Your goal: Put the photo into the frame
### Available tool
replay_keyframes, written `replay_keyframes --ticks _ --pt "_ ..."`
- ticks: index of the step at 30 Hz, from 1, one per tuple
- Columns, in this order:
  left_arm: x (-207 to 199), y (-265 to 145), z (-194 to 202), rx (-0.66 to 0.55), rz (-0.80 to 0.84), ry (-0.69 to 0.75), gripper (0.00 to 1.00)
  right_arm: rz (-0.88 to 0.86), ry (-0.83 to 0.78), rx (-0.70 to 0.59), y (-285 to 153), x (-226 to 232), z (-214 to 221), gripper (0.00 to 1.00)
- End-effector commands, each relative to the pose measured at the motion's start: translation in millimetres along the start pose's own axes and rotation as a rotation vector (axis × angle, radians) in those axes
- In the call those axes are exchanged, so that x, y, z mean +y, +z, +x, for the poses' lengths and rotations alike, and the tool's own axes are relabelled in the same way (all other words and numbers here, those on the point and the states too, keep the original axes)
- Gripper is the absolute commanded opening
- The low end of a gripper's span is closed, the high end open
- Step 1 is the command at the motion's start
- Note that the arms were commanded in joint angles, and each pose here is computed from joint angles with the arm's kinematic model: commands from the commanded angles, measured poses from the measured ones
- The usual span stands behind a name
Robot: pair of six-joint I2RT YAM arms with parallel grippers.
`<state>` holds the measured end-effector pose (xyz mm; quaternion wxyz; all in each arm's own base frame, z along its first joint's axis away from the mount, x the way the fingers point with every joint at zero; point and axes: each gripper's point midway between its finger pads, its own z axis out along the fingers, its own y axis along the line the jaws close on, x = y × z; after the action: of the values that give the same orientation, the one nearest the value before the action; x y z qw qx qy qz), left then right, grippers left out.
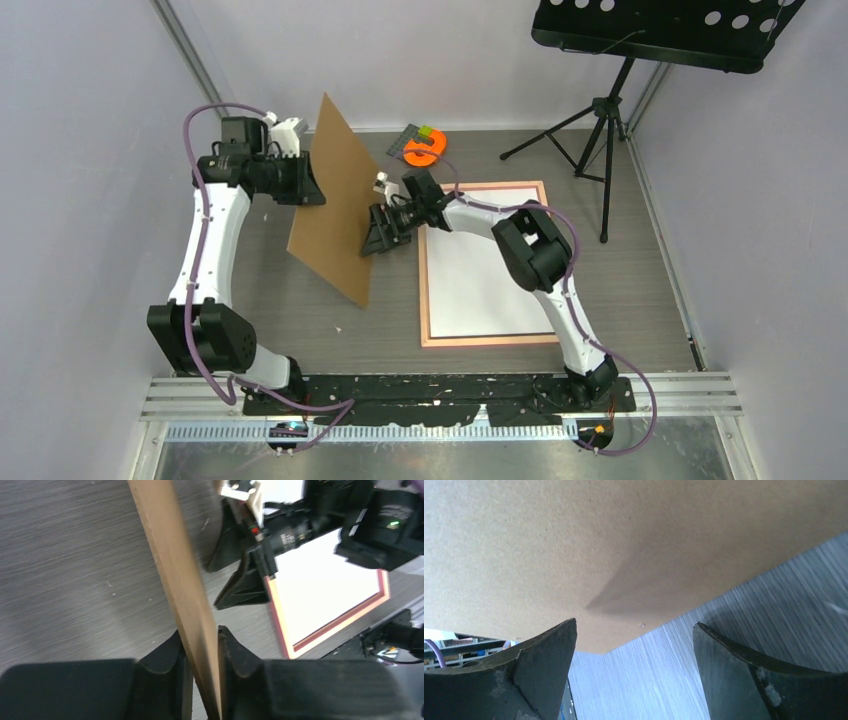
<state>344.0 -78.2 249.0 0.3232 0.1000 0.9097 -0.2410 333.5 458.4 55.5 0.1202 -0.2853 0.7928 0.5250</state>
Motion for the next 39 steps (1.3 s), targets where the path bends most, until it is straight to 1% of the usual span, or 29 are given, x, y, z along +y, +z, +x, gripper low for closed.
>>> replay_keyframes --ticks 1,2,3,4,7,10,14,17,21,24,29,31,36,39 --pt "4 -13 -12 -0.022 -0.1 0.035 0.1 0.076 -0.046 -0.141 -57 29 -51 0.94" --pt "-4 -9 -11 -0.01 -0.097 0.055 0.01 0.09 -0.027 -0.152 -63 28 -51 0.94" --pt "-6 -9 -12 -0.005 -0.106 0.063 0.0 0.108 -0.037 -0.19 -79 35 -63 0.95" --pt "-7 -10 -11 0.008 -0.114 0.072 0.0 0.121 -0.028 -0.198 -87 36 -65 0.95" --pt "-14 -12 -13 0.038 -0.144 0.111 0.0 0.162 -0.048 -0.273 -122 52 -87 0.95" --pt "-24 -14 -16 0.053 -0.171 0.152 0.0 0.169 -0.016 -0.316 -144 64 -99 0.95" --pt "-36 -11 -17 0.062 -0.227 0.208 0.0 0.131 0.031 -0.372 -165 80 -114 0.95" --pt "-47 -3 -11 0.082 -0.233 0.22 0.0 0.082 0.057 -0.398 -175 92 -123 0.95" --pt "-65 8 -3 0.062 -0.218 0.213 0.05 0.008 0.109 -0.422 -180 110 -132 0.95" --pt "-80 14 0 0.035 -0.212 0.23 0.09 -0.027 0.112 -0.447 -184 120 -135 0.95" --pt "-107 24 7 0.038 -0.149 0.236 0.22 -0.07 0.132 -0.482 -190 131 -130 0.96" --pt "-116 29 8 0.044 -0.129 0.241 0.25 -0.072 0.128 -0.497 -194 137 -129 0.96" --pt "-131 40 10 0.081 -0.085 0.237 0.26 -0.086 0.101 -0.539 -208 156 -126 0.96" --pt "-137 46 14 0.098 -0.066 0.239 0.26 -0.09 0.109 -0.558 -214 159 -122 0.96"
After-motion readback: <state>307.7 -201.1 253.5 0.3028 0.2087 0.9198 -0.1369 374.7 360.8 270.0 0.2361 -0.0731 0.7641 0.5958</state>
